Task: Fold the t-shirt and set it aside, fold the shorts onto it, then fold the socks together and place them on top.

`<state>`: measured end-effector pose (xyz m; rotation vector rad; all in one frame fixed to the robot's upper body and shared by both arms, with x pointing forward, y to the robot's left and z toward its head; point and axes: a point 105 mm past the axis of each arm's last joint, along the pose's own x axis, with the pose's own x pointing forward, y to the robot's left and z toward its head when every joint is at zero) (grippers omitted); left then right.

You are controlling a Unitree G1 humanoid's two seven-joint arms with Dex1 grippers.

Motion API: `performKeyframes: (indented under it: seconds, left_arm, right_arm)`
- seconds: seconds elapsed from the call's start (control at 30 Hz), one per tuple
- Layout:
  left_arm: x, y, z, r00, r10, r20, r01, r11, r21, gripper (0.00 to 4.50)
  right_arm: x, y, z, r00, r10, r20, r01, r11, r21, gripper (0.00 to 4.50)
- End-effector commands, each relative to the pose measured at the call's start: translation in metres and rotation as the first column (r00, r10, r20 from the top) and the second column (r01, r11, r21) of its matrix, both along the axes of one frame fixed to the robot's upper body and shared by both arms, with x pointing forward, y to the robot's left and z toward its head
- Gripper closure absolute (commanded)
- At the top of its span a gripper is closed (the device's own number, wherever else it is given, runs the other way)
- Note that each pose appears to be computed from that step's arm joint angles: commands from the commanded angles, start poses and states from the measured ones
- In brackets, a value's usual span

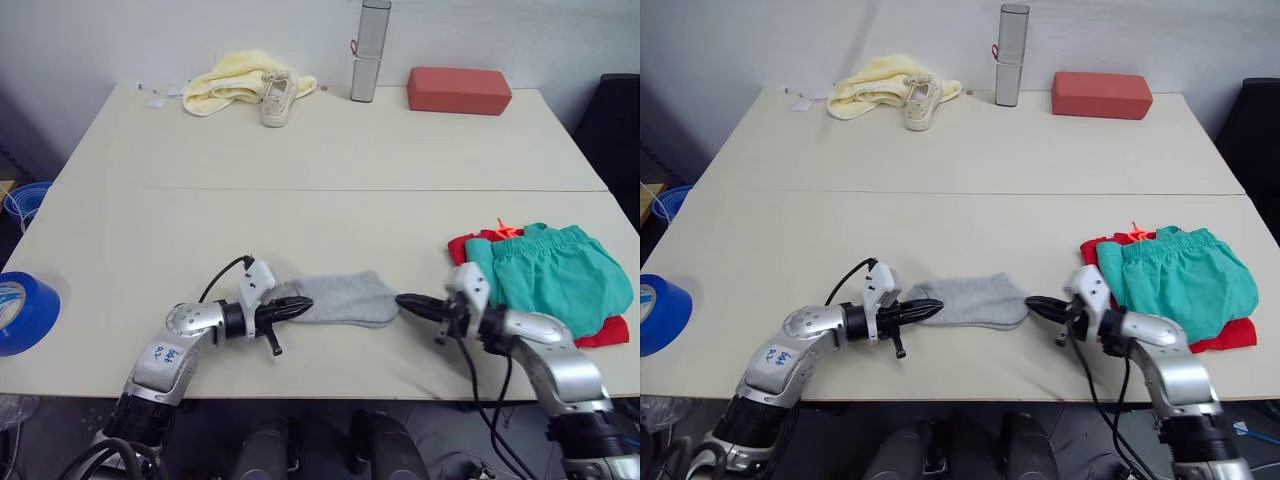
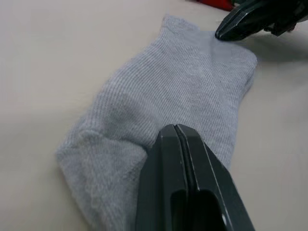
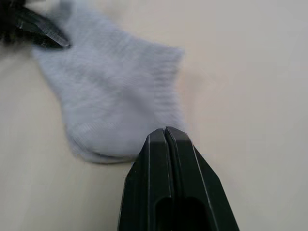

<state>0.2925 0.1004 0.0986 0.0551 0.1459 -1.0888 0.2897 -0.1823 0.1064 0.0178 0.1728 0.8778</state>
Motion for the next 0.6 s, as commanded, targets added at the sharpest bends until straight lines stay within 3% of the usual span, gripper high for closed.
performKeyframes:
  seconds: [0.03, 0.2, 0.3, 0.4, 0.6]
  left_arm:
    - [-0.003, -0.001, 0.026, 0.992, -0.062, 0.113, 0.070, 0.995, -0.073, 4.50]
    - [-0.003, -0.012, 0.035, 0.967, -0.187, 0.175, 0.193, 0.981, -0.013, 4.50]
    - [0.010, -0.023, 0.033, 0.961, -0.203, 0.190, 0.202, 0.979, 0.027, 4.50]
    - [0.021, -0.032, 0.025, 0.959, -0.215, 0.187, 0.202, 0.976, 0.085, 4.50]
    - [0.027, -0.031, 0.011, 0.961, -0.232, 0.148, 0.209, 0.965, 0.157, 4.50]
  right_arm:
    - [-0.013, -0.002, 0.040, 1.000, -0.009, 0.005, 0.008, 0.991, 0.135, 3.87]
    - [-0.024, 0.000, 0.034, 0.961, -0.105, -0.257, 0.178, 0.943, 0.281, 2.13]
    - [-0.036, 0.008, 0.002, 0.862, -0.132, -0.489, 0.244, 0.954, 0.173, 1.07]
    - [-0.043, 0.025, -0.005, 0.825, -0.086, -0.558, 0.231, 0.953, 0.196, 0.09]
    - [-0.026, 0.042, -0.013, 0.790, -0.140, -0.597, 0.309, 0.932, 0.189, 0.09]
